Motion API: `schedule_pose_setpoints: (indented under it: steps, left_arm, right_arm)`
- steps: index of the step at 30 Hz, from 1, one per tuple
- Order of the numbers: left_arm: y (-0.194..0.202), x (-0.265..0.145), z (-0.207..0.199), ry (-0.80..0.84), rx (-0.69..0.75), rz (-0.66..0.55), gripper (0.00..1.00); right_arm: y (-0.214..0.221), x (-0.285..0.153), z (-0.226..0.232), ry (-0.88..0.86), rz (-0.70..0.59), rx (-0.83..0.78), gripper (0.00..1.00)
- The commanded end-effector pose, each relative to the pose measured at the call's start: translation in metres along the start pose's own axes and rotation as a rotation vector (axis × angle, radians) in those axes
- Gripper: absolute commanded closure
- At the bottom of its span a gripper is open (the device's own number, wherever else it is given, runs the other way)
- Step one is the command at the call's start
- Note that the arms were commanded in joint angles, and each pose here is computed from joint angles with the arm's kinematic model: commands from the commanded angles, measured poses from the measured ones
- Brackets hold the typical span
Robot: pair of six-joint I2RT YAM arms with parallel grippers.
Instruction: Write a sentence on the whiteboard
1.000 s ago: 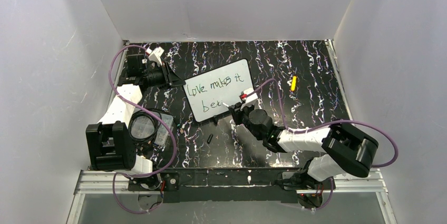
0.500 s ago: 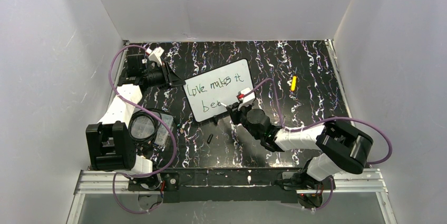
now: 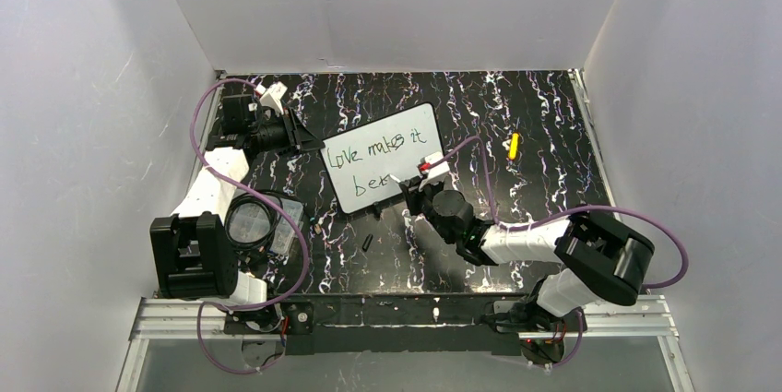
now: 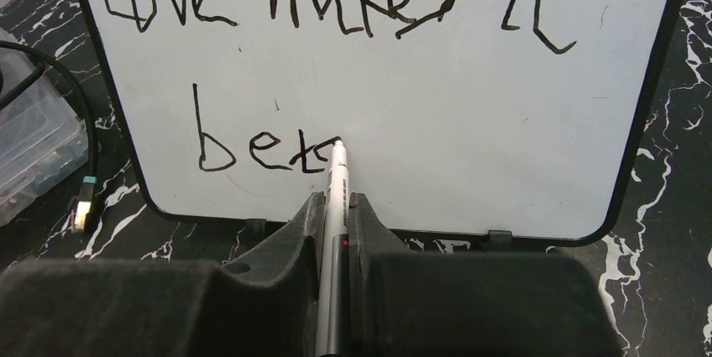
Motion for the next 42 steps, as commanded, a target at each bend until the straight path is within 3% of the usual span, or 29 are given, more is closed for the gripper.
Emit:
schedule_pose_setpoints:
  steps: [1, 16, 42]
  left_arm:
    - [-0.004, -0.003, -0.010, 0.033, 0.013, -0.003, 0.81]
    - [-0.004, -0.003, -0.010, 0.033, 0.012, -0.001, 0.81]
    - [-0.005, -0.003, -0.011, 0.039, 0.015, -0.004, 0.81]
  right_arm:
    - [-0.020, 0.001, 0.002, 0.003, -0.086, 0.028, 0.99]
    - [-0.030, 0.005, 0.015, -0.074, -0.084, 0.052, 0.99]
    - [0.004, -0.002, -0.003, 0.002, 0.013, 0.074, 0.99]
Point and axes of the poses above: each gripper's point midway between its finger pads, its own x axis out along the fingers, its own z axis along the line the jaws close on, y = z × x, the point moved 10 cm from there along -x, back along the fingers, and after that the axes turned 11 degrees about x, right-handed, at the moved point
